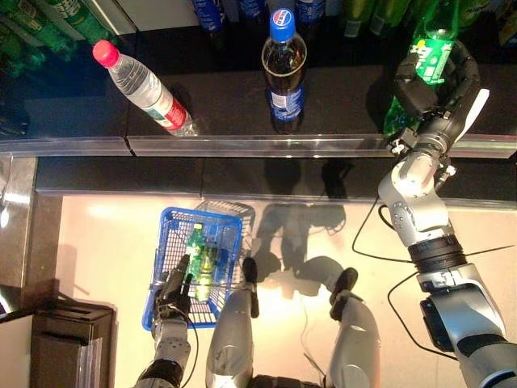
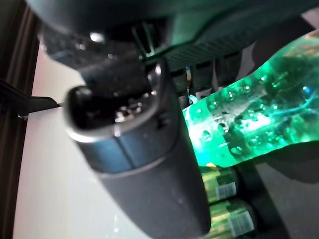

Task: Pick up the drink and place into the basket.

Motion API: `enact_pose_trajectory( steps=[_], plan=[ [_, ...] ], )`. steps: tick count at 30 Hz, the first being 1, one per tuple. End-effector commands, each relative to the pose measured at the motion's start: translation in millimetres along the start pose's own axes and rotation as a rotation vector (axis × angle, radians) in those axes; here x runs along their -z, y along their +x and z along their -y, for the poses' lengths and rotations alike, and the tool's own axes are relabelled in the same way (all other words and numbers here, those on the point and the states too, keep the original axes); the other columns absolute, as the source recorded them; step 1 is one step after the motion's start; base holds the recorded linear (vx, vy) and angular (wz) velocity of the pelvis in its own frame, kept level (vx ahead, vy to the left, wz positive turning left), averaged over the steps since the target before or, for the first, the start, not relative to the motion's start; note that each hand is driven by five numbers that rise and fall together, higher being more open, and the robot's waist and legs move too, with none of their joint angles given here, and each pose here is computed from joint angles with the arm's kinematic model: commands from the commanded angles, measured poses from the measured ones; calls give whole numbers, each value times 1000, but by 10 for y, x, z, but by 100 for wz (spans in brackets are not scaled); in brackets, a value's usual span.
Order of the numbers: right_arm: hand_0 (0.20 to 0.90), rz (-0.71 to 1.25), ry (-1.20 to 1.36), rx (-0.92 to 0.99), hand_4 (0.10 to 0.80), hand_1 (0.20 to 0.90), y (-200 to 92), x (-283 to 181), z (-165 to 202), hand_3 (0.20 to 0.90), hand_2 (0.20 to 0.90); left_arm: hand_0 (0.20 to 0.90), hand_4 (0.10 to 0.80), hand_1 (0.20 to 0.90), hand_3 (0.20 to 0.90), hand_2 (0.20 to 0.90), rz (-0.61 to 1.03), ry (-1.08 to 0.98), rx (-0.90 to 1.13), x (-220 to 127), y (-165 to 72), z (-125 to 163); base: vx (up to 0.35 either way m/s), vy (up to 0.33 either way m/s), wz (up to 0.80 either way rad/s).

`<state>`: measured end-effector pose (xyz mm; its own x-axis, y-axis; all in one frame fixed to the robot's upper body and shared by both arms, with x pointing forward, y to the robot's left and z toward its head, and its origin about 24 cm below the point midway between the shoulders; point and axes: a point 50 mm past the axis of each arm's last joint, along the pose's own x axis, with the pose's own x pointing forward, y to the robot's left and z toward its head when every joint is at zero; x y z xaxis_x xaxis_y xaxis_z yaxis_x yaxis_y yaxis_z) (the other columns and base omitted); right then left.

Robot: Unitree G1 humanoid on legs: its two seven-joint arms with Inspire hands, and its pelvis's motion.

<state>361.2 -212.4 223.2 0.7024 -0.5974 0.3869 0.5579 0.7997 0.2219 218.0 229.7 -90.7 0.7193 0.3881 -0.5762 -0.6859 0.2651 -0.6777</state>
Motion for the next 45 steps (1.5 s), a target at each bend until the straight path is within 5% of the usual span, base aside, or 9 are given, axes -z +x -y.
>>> enact_pose_trajectory(
  steps=[1,9,20,45],
  plan=[
    [300,330,150,16,100,300,220,-833,80,200,300,300,100,300,200,300,18,8,0,2,-127,-235,-16,14,8],
    [300,381,172,-29,100,300,167,-882,150,200,300,300,100,300,200,300,38,-31,-31,-30,-153,-344,-33,15,3],
    [300,402,227,-199,100,300,-301,-731,192,200,300,300,100,300,200,300,129,-39,-11,-174,-238,-483,27,2,3],
    [300,217,654,-990,100,300,-1420,-673,-75,200,300,300,100,300,200,300,333,-60,326,-663,-351,-141,21,12,3]
  ],
)
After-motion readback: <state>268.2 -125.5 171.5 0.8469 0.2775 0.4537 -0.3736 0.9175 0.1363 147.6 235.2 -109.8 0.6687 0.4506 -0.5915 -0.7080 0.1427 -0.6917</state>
